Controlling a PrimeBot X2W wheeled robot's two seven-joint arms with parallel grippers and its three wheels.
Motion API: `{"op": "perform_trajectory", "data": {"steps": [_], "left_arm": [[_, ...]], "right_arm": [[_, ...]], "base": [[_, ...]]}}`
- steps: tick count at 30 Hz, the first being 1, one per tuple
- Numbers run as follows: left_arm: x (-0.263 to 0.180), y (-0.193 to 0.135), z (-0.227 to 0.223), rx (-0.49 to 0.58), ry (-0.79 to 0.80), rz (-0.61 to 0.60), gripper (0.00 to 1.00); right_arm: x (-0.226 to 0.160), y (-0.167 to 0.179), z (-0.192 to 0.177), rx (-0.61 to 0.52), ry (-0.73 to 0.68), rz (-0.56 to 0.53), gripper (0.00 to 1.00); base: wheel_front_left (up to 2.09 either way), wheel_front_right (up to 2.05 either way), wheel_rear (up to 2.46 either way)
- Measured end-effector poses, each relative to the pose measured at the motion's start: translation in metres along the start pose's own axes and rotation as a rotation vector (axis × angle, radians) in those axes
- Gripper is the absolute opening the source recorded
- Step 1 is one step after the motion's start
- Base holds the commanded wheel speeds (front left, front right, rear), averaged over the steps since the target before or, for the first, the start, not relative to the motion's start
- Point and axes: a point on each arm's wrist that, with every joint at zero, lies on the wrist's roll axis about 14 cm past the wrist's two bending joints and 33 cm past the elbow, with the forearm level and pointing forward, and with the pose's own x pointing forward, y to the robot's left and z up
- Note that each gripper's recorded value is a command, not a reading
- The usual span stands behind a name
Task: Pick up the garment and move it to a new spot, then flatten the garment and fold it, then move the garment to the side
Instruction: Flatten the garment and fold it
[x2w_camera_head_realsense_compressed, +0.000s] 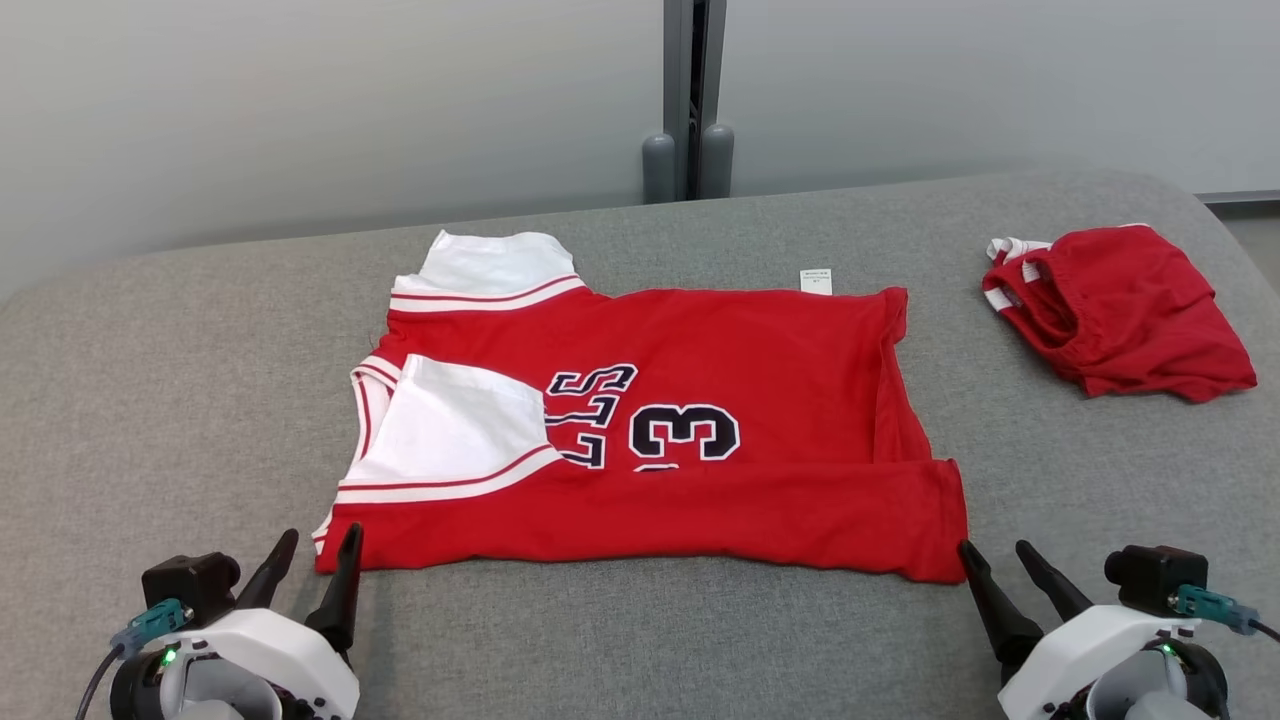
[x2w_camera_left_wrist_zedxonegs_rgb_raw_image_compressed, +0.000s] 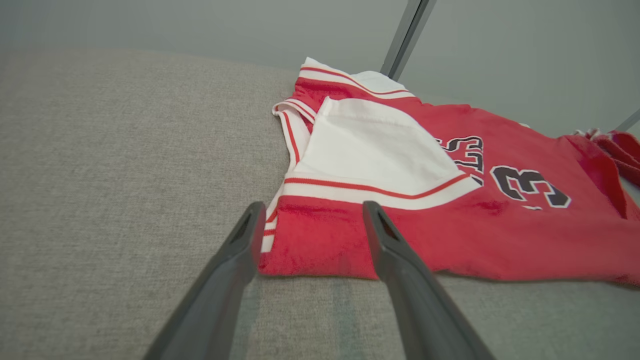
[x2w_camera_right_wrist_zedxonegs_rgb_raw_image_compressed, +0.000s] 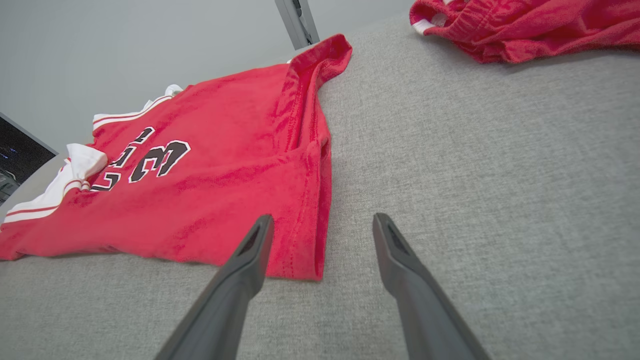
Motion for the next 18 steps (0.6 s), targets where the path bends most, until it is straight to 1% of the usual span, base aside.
{"op": "perform_trajectory", "data": {"steps": [6, 13, 14, 15, 16, 18], "left_arm": [[0.003, 0.012, -0.016, 0.027, 0.058, 0.028, 1.00], [0.016, 0.010, -0.027, 0.035, 0.108, 0.031, 1.00], [0.017, 0.010, -0.029, 0.035, 0.115, 0.033, 1.00], [0.017, 0.010, -0.031, 0.036, 0.124, 0.033, 0.85], [0.017, 0.008, -0.033, 0.032, 0.131, 0.031, 0.00], [0.016, 0.007, -0.037, 0.025, 0.143, 0.031, 0.00]], "right_arm": [[0.007, 0.001, -0.011, -0.011, 0.032, -0.011, 1.00], [0.019, 0.002, -0.022, -0.014, 0.070, -0.022, 1.00], [0.020, 0.004, -0.024, -0.010, 0.076, -0.020, 0.76], [0.021, 0.007, -0.026, -0.008, 0.079, -0.014, 0.49], [0.023, 0.011, -0.026, -0.006, 0.079, -0.006, 0.00], [0.026, 0.016, -0.026, -0.003, 0.079, 0.006, 0.00]], "base": [[0.00, 0.00, 0.00], [0.00, 0.00, 0.00], [0.00, 0.00, 0.00], [0.00, 0.00, 0.00], [0.00, 0.00, 0.00], [0.00, 0.00, 0.00]]}}
